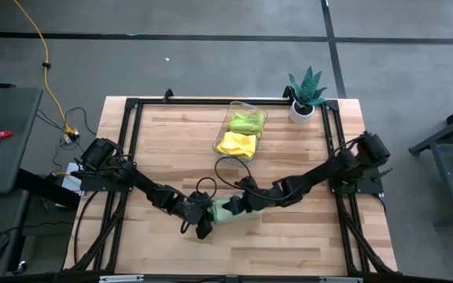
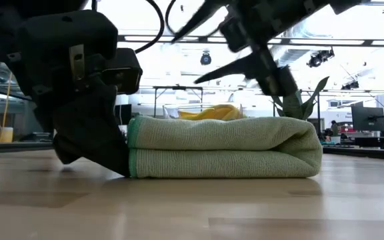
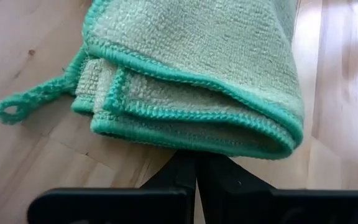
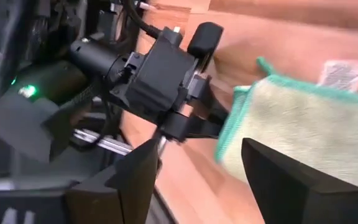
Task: Fold microfiber towels
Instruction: Fold the blue towel, then put the folded blue towel into the transparent bin
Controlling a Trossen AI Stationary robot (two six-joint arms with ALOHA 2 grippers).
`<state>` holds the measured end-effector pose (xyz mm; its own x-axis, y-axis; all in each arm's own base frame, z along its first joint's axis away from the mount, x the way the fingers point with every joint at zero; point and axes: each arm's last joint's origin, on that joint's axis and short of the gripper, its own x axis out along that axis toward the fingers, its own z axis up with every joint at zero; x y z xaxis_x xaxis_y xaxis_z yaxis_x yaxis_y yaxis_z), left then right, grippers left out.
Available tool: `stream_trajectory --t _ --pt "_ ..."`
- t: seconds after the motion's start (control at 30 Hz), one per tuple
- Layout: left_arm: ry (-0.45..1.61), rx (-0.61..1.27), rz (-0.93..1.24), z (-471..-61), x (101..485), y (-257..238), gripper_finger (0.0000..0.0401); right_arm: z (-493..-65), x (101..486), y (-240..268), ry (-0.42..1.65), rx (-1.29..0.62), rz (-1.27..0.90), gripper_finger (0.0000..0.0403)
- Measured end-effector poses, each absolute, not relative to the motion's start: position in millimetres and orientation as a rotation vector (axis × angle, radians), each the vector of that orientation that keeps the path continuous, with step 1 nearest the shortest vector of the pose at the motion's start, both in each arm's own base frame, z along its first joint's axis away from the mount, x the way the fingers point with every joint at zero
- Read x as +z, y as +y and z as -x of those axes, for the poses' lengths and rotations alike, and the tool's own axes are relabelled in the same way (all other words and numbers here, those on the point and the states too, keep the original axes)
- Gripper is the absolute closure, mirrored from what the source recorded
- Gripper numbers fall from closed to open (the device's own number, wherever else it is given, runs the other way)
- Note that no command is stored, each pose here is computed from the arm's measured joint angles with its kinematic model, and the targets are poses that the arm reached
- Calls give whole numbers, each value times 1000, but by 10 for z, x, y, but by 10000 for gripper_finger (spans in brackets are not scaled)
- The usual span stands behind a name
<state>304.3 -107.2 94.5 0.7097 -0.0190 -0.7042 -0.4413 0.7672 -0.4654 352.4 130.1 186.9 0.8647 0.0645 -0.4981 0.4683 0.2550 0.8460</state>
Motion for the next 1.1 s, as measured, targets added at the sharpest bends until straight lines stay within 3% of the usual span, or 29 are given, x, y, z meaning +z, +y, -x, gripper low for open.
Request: stream_trajectory --t 0.27,0.6,0.8,1.1 --pt "815 146 536 -2952 1205 -1022 401 -3160 2232 1147 629 -326 -977 176" --pt "783 109 332 -2673 1788 -910 401 -2935 2299 1302 799 -189 -812 176" --pt "668 181 334 -2611 2001 -855 401 -3003 2256 1384 821 -50 -505 176" --pt "606 250 427 -2615 2046 -854 401 -3470 2137 1609 966 118 50 176"
